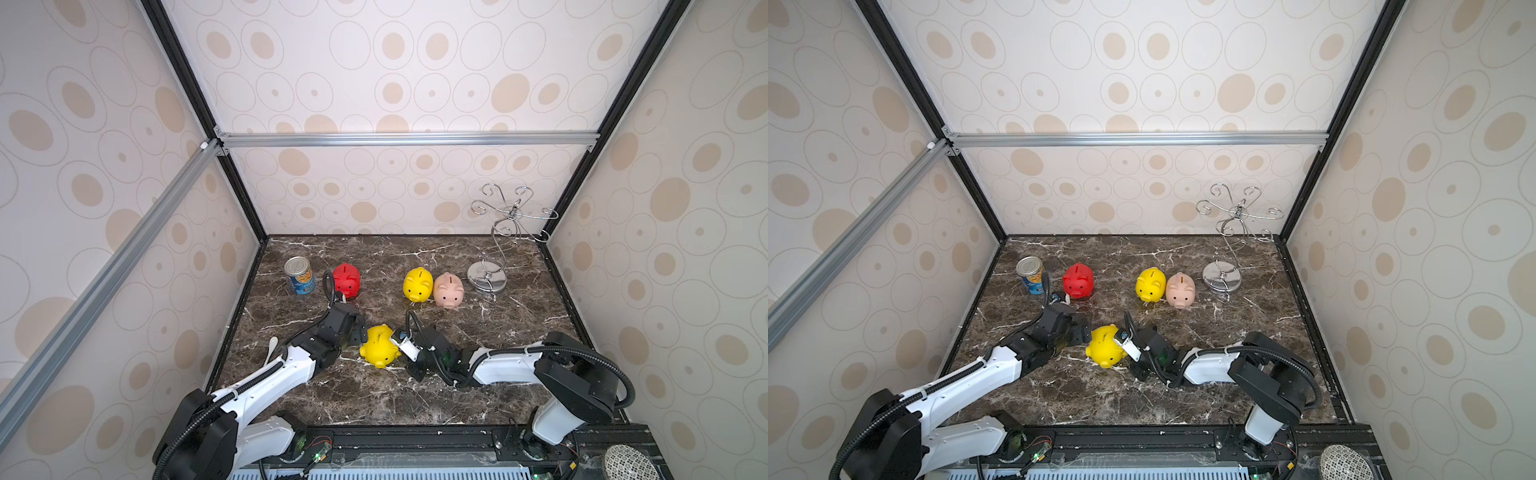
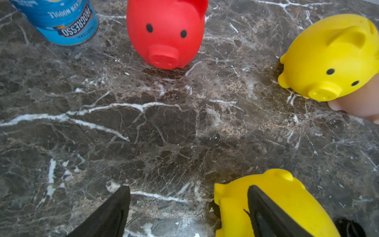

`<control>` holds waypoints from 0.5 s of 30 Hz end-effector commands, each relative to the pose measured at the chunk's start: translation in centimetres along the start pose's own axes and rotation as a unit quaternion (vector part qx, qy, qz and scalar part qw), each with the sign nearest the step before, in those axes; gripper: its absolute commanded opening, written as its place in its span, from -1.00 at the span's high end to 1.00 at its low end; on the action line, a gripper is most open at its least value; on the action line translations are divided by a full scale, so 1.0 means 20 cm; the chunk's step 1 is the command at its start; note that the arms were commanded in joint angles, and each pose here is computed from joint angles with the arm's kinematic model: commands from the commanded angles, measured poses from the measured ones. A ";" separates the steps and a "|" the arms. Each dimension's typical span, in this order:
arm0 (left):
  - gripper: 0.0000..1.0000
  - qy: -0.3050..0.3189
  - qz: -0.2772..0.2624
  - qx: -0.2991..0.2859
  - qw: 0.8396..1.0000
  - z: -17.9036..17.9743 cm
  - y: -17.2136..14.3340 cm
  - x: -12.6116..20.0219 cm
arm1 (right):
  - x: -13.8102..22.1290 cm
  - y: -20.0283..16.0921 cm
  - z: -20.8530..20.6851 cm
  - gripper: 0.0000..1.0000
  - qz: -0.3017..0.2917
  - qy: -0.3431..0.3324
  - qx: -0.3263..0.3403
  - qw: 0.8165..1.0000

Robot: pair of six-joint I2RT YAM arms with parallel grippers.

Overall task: Open piggy banks
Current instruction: Adjust the piggy bank at the center of the board.

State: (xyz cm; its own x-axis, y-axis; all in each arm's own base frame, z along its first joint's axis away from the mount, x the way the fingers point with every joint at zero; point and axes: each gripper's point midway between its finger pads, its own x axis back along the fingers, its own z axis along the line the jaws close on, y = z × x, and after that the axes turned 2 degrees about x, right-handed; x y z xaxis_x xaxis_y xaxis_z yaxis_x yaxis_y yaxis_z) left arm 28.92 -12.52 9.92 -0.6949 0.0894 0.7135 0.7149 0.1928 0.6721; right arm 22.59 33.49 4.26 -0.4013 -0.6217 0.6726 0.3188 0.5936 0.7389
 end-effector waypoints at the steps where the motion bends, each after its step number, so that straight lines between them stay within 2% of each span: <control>1: -0.74 0.022 0.016 0.011 1.000 0.07 -0.09 0.00 | 0.03 0.09 0.02 0.68 -0.016 0.002 0.015 1.000; 15: -0.60 0.046 0.036 0.018 0.998 0.16 -0.22 -0.04 | 0.03 0.15 0.05 0.68 -0.018 -0.004 0.027 0.999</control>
State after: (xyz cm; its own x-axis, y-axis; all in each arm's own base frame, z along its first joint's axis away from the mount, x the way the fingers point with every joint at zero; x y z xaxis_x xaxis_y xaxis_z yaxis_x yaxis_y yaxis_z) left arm 27.52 -10.94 7.69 -0.6820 0.0419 0.7302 0.7165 0.2385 0.6555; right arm 22.27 34.45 5.13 -0.3987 -0.6205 0.6753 0.2995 0.6079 0.7354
